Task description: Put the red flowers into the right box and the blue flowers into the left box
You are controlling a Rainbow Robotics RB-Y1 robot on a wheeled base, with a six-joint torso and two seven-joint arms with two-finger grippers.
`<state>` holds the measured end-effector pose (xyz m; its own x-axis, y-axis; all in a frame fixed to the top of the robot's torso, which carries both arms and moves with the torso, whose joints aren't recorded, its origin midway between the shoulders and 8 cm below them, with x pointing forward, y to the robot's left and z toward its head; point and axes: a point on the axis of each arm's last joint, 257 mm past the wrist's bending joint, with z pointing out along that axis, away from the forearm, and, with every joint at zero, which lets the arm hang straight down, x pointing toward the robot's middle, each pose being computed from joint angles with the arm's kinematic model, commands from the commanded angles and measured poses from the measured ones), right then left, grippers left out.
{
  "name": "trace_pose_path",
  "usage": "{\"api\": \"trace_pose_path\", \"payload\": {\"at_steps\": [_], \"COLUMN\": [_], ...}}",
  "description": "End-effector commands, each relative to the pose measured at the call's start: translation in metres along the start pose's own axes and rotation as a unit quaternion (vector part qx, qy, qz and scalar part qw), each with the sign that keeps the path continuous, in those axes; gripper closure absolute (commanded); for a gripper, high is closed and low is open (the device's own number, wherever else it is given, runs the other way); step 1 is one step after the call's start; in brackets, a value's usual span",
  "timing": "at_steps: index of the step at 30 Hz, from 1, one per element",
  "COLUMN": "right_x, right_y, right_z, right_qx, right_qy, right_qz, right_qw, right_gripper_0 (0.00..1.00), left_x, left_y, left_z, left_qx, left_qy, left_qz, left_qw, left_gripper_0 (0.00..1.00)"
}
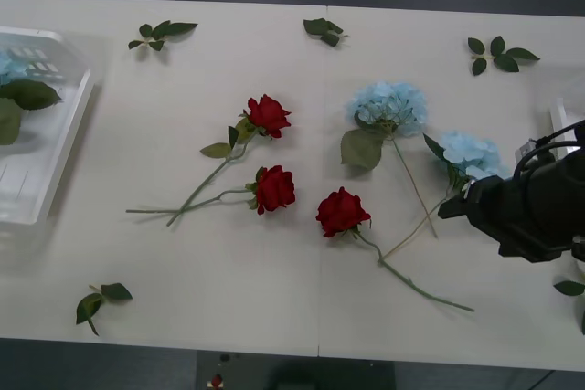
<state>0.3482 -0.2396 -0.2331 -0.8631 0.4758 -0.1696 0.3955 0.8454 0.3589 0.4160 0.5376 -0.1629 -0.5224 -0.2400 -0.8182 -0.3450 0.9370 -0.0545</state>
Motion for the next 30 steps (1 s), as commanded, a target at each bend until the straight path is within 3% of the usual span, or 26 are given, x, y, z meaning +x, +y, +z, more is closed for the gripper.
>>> {"api": "trace_pose_path", "payload": {"at_steps": [1, 15, 20, 30], "right_x": [-0.012, -0.035, -0.045, -0.048], "right_y": [-0.002, 0.002, 0.005, 0.003], "right_z": [0.011, 0.07, 0.087, 0.11], "right_qx": [0.016, 0.051, 0.058, 0.068], "right_qy": [-0.024, -0.031, -0.035, -0.038], "right_qz": [-0.019, -0.028, -0.032, -0.027], "right_qw": [0.999, 0.998, 0.997, 0.997], "right_gripper_0": [0.0, 0.0, 0.0, 0.0], "left_x": [-0.044, -0.079, -0.076, -0.041], "left_y": [-0.027, -0.068, -0.094, -0.134], "left_z": [-0.017, -0.037, -0.026, -0.005], "left_qx": [0.028, 0.014, 0.009, 0.015], "left_qy": [-0.04, 0.005, 0.01, 0.034], "left_qz": [0.028, 0.07, 0.125, 0.283], "left_qw": [0.998, 0.997, 0.992, 0.958], "left_gripper_0": [0.0, 0.0, 0.0, 0.0]}}
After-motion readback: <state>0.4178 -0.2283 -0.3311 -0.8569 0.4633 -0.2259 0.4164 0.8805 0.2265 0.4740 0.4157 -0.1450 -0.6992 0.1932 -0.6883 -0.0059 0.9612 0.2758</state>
